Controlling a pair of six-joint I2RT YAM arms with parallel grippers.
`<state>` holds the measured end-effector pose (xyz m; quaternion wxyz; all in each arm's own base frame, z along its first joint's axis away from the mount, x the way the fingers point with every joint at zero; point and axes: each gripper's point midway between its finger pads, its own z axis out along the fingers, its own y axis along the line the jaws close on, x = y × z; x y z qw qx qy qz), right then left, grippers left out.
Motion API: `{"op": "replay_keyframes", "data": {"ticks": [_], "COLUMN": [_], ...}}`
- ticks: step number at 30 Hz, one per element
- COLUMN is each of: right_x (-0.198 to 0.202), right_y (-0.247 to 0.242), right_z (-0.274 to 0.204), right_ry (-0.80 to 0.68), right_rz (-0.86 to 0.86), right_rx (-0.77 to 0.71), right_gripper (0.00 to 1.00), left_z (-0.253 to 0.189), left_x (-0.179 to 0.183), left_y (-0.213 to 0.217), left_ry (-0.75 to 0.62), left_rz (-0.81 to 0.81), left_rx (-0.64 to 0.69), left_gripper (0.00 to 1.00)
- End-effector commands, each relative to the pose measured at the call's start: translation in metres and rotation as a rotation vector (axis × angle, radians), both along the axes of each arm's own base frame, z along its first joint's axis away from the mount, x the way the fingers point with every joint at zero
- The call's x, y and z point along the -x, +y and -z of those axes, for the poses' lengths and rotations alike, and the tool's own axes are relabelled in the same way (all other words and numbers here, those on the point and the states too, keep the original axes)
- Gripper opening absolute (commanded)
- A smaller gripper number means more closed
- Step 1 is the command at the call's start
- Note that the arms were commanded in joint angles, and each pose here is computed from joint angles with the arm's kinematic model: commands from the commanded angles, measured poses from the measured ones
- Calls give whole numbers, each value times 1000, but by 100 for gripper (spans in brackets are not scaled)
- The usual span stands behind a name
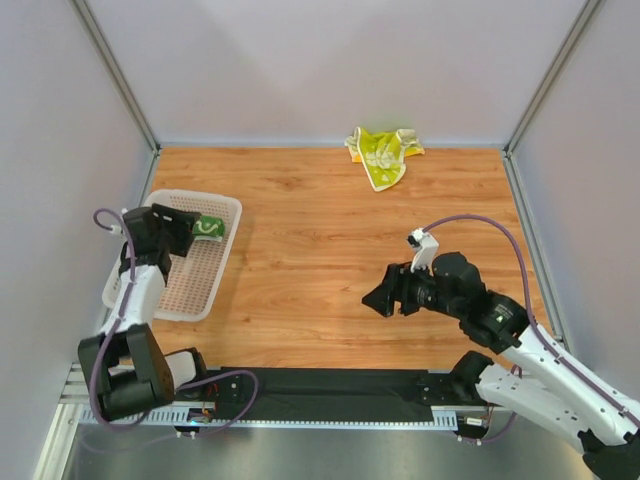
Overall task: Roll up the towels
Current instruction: Place the rolled towel into the container, then move the towel to the center of the board
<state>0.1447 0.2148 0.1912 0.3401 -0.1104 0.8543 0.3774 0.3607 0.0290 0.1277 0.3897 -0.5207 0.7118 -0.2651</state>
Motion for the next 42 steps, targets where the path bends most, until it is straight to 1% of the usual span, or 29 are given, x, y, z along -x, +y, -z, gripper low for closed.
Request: {"op": "replay_keyframes", "data": {"ticks": [1, 4, 6, 7, 9, 10, 11, 13, 14, 16, 17, 18, 19, 20, 21, 22, 23, 25, 26, 27, 28, 29, 30, 31, 33, 34, 35, 37, 42], "right_x": [-14, -34, -56, -72, -93, -112, -129, -160, -179, -212, -225, -246, -267, -283, -294, -314, -322, -343, -356, -365, -371, -383, -391, -398, -416, -423, -433, -443, -469], "right_y": [1, 0, -9, -14, -16, -29, -30, -40, -39, -49, -52, -58, -64, -71, -78, -90, -95, -103, -101, -102, -106, -107, -112, -116, -123, -121, -120, -121, -122], "right_z": [-33, -48, -65, -59, -71, -72, -56, -62, -38, -42, -41, -17, -34, -5, 0, -17, -8, 16, 9, 30, 37, 28, 51, 54, 55, 73, 67, 75, 103], "right_ry": [-105, -163, -209, -186, -185, -170, -114, -94, -22, -19, -19, 17, -25, 42, 62, 40, 74, 136, 112, 143, 150, 128, 165, 172, 183, 221, 206, 210, 221], "right_rz": [5, 38, 127, 173, 201, 263, 276, 316, 322, 367, 380, 408, 439, 457, 474, 523, 535, 574, 570, 566, 572, 579, 585, 599, 631, 623, 620, 617, 633], "right_rx": [2, 41, 72, 105, 99, 100, 128, 98, 132, 147, 161, 227, 230, 293, 311, 299, 305, 285, 256, 269, 279, 261, 270, 262, 203, 175, 148, 135, 140], "right_gripper": [70, 71, 74, 76, 77, 77, 77, 77, 77, 76, 76, 76, 76, 76, 75, 75, 75, 75, 75, 75, 75, 75, 75, 75, 74, 74, 73, 73, 73], "left_z": [-64, -114, -130, -139, -147, -150, -153, -143, -132, -123, -104, -98, -92, -76, -70, -68, -59, -57, -57, -57, -60, -60, -60, -67, -71, -74, -77, -86, -84], "left_x": [12, 32, 40, 45, 53, 57, 60, 72, 81, 93, 99, 107, 113, 124, 129, 133, 146, 148, 153, 155, 156, 161, 164, 165, 171, 169, 169, 171, 169], "left_y": [8, 4, -8, -13, -33, -41, -47, -65, -74, -84, -90, -110, -118, -136, -140, -144, -149, -145, -151, -151, -152, -155, -156, -157, -159, -160, -162, -164, -159], "left_ry": [-96, -207, -238, -268, -283, -295, -302, -274, -245, -241, -212, -238, -239, -216, -199, -183, -130, -96, -100, -95, -101, -95, -89, -105, -122, -147, -174, -230, -213], "left_rz": [48, 100, 158, 207, 303, 346, 394, 489, 550, 594, 628, 701, 731, 808, 832, 854, 903, 891, 924, 932, 953, 983, 1004, 1023, 1051, 1035, 1035, 1038, 1027], "left_rx": [-190, -337, -391, -458, -485, -499, -528, -527, -540, -547, -527, -503, -488, -468, -483, -499, -506, -554, -562, -572, -594, -595, -600, -612, -610, -603, -598, -602, -632], "left_gripper": [72, 72, 73, 73, 73, 73, 72, 71, 71, 71, 71, 71, 70, 69, 69, 68, 68, 69, 73, 76, 77, 83, 84, 88, 88, 88, 88, 92, 93]}}
